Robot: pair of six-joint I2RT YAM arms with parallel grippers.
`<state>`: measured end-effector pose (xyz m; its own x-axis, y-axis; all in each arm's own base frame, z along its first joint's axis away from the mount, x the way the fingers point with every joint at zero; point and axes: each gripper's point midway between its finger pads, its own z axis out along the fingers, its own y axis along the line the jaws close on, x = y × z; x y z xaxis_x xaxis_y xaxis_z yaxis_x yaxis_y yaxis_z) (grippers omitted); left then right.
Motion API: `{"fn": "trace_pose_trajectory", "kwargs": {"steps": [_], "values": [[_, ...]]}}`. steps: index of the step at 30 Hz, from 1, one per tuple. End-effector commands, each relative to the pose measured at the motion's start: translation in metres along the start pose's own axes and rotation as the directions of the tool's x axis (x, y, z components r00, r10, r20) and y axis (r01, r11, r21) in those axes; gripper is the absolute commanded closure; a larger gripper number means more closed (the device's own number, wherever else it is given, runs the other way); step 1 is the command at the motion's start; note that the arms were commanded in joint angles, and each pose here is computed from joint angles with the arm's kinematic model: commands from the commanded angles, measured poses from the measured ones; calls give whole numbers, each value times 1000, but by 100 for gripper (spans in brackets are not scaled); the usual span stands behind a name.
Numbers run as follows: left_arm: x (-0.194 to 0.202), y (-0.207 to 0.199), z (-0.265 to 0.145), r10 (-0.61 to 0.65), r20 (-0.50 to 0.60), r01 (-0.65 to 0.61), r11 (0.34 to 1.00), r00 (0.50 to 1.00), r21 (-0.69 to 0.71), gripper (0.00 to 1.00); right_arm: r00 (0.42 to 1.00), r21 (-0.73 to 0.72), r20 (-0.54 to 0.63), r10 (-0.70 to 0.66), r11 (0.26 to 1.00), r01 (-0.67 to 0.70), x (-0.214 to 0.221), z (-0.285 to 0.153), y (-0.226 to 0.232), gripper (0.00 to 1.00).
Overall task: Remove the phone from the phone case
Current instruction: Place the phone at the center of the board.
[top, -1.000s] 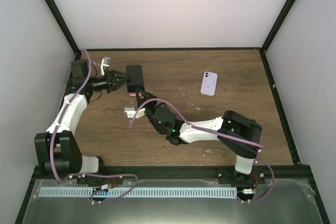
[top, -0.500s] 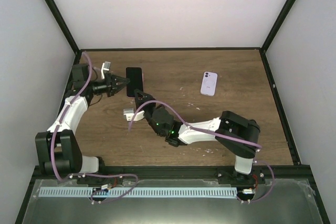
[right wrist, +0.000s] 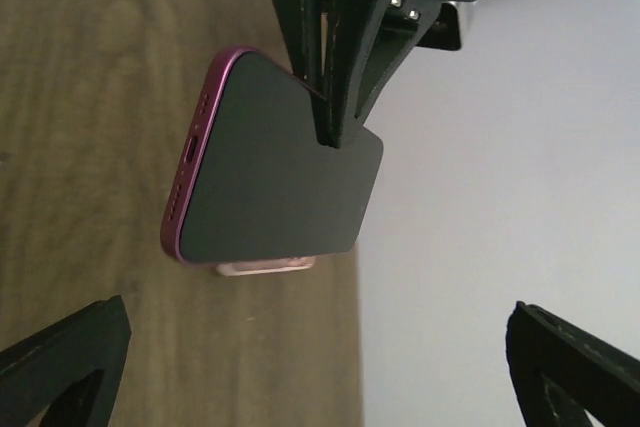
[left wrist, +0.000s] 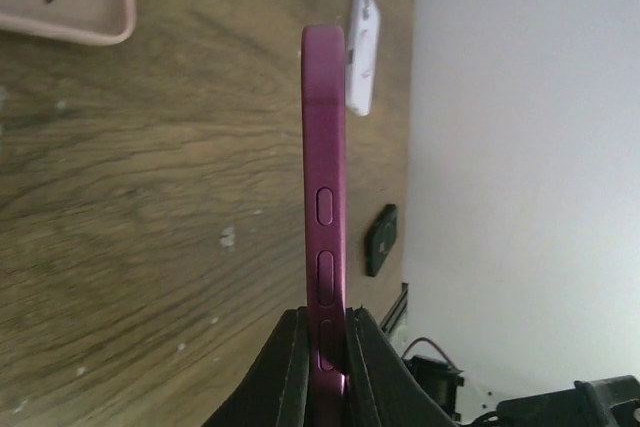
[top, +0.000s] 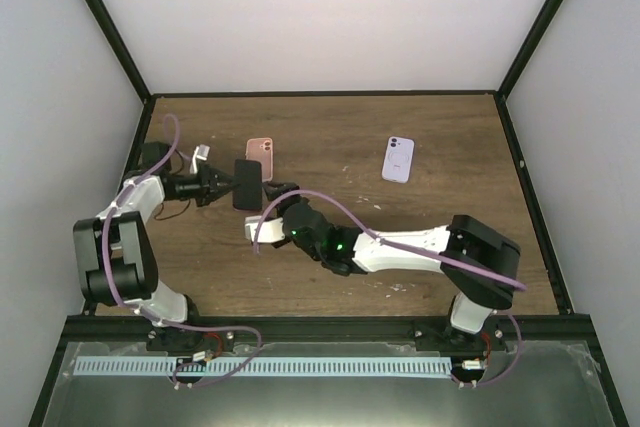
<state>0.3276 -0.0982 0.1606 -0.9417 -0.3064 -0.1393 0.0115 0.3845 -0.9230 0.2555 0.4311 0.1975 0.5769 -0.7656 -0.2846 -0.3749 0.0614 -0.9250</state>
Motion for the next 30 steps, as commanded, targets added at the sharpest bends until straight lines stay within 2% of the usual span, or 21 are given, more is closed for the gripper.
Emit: {"fn": "trace_pose_trajectory", "kwargs": {"steps": [1, 4, 9, 19, 30], "values": [[10, 24, 5, 32, -58, -35, 998, 998, -47, 100, 992, -218, -43, 120, 968, -127, 16, -7, 33, 0], [14, 44, 11, -1, -85, -5, 998, 996, -69, 100, 974, -300, -82, 211, 927, -226, 26, -10, 34, 0], [18, 69, 20, -53, -105, 43, 995, 993, -90, 100, 948, -325, -124, 292, 891, -317, 45, -15, 27, 0], [23, 105, 33, -124, -129, 110, 987, 984, -116, 97, 916, -305, -189, 354, 865, -398, 76, -13, 17, 0], [19, 119, 42, -134, -141, 111, 981, 981, -161, 83, 902, -291, -213, 376, 857, -425, 85, -12, 10, 0]]}}
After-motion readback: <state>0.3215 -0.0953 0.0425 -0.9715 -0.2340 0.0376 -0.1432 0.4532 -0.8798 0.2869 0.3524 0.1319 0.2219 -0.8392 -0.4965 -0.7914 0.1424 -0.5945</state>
